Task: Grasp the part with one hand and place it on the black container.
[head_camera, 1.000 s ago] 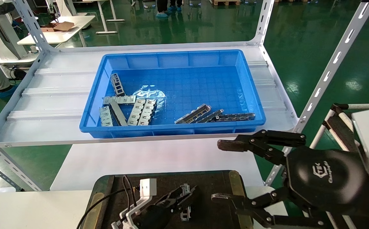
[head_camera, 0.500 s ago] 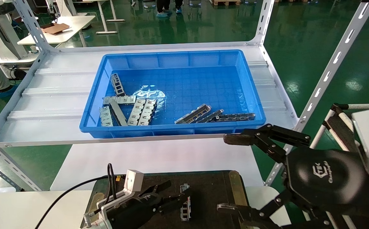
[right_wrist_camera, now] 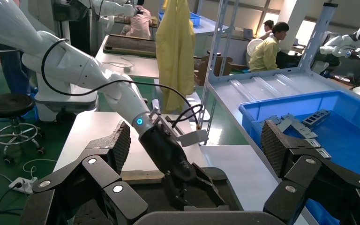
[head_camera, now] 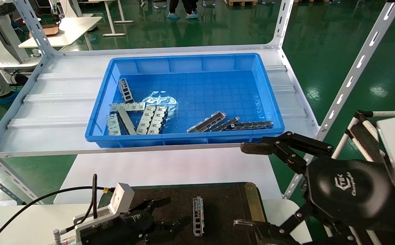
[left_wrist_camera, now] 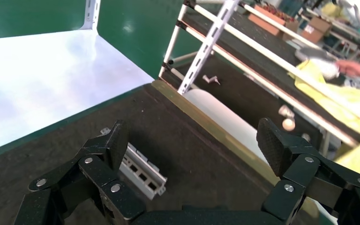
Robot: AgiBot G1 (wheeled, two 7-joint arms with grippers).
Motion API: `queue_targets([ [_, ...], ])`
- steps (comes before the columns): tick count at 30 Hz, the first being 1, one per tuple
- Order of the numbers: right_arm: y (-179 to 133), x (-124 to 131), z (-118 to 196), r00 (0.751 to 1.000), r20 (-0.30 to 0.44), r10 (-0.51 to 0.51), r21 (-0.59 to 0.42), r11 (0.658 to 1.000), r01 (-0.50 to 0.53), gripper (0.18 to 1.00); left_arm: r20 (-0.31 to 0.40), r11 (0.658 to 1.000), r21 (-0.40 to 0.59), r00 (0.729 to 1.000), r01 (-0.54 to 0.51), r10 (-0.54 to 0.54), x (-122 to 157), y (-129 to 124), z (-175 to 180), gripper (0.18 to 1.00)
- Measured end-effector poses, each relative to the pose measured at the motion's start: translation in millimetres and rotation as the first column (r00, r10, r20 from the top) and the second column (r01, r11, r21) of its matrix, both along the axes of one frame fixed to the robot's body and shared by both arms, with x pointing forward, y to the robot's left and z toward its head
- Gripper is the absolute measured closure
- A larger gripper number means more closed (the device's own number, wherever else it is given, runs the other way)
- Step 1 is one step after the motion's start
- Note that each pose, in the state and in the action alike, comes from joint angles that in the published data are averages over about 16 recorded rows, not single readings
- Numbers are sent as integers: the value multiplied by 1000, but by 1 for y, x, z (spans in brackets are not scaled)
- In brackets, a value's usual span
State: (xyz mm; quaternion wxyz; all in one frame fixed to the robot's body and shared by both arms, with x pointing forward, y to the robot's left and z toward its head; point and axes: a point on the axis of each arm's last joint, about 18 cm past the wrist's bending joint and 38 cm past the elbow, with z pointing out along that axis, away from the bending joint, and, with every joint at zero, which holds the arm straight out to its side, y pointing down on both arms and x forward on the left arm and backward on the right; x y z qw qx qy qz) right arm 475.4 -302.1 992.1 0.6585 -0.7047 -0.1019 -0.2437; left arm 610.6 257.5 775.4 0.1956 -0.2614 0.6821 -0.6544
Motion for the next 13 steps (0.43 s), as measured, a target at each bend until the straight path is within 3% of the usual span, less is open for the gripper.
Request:
queue_targets([
  [13, 0, 0, 0, 1000, 0, 0, 0, 1000, 0, 178, 41, 997, 72, 998, 37, -40, -21, 24, 9, 184],
])
